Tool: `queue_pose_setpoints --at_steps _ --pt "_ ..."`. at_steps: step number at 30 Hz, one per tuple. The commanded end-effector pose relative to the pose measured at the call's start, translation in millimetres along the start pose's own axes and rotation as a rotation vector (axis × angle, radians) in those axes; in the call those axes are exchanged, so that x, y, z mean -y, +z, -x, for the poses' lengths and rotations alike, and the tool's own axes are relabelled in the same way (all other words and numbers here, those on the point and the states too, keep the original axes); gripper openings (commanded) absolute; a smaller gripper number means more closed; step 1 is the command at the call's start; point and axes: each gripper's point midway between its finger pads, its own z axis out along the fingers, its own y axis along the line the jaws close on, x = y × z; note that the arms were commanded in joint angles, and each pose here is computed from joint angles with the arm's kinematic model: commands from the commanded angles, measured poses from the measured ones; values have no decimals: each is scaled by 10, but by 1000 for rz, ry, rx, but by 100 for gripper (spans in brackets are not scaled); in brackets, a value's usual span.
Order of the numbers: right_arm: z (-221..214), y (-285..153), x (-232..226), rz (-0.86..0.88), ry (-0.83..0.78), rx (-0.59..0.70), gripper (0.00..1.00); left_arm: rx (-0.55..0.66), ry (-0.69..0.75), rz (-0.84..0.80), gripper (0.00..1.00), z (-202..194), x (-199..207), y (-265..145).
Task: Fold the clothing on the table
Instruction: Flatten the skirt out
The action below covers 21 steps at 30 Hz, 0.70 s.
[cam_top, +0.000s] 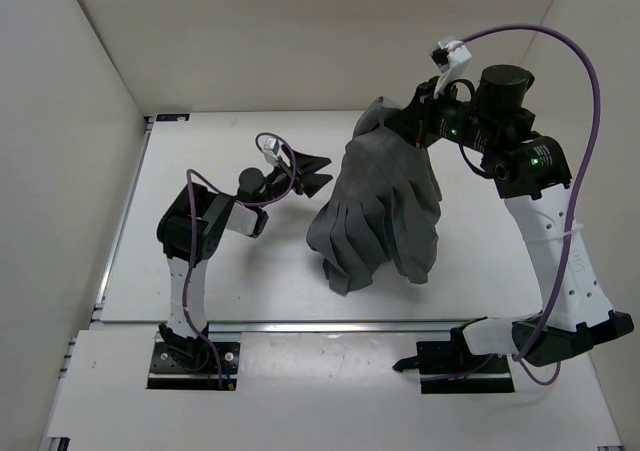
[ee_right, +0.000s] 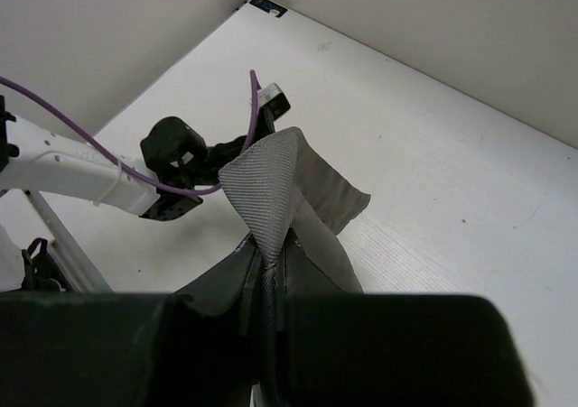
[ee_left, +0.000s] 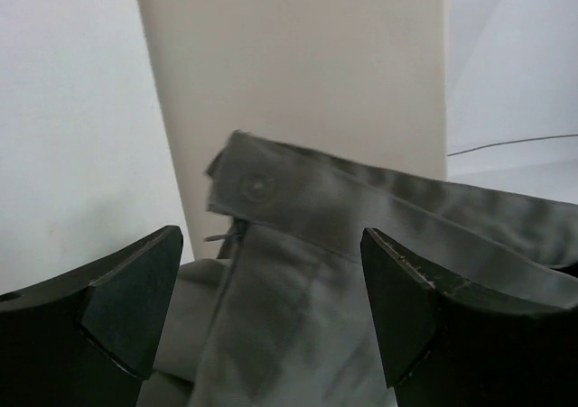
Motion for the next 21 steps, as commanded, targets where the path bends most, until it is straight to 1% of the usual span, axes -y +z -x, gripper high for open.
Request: queue_pose_setpoints --at_steps 1,5,8,10,12,15,16,17,18,19,21 --pt "253 -68 -47 3 -35 93 0 1 346 -561 91 -179 1565 -333" --pt "213 -32 -68 16 -24 85 0 -34 323 -608 91 -310 1675 -215" --pt "192 -22 -65 14 -23 81 0 -69 294 -618 91 -365 1675 -135" --pt "201 -36 -42 4 -19 85 0 -93 296 -616 90 -435 1638 -107" --pt "236 -63 -61 15 -24 98 1 -89 309 -628 90 -478 1680 -107" --pt "217 -35 -67 22 -20 93 0 -104 311 -611 89 -516 1610 -93" --pt "230 -66 -56 18 -18 99 0 -106 311 -603 83 -524 1585 -91" --pt "193 -39 -25 13 -12 89 0 -107 313 -603 71 -540 1577 -91" --pt "221 -53 -50 20 -12 96 0 -107 315 -604 65 -537 1587 -94" --pt "217 -53 -39 18 -13 94 0 -115 312 -590 52 -556 1523 -71" --pt "205 -47 -52 22 -16 92 0 -109 317 -590 20 -529 1521 -68"
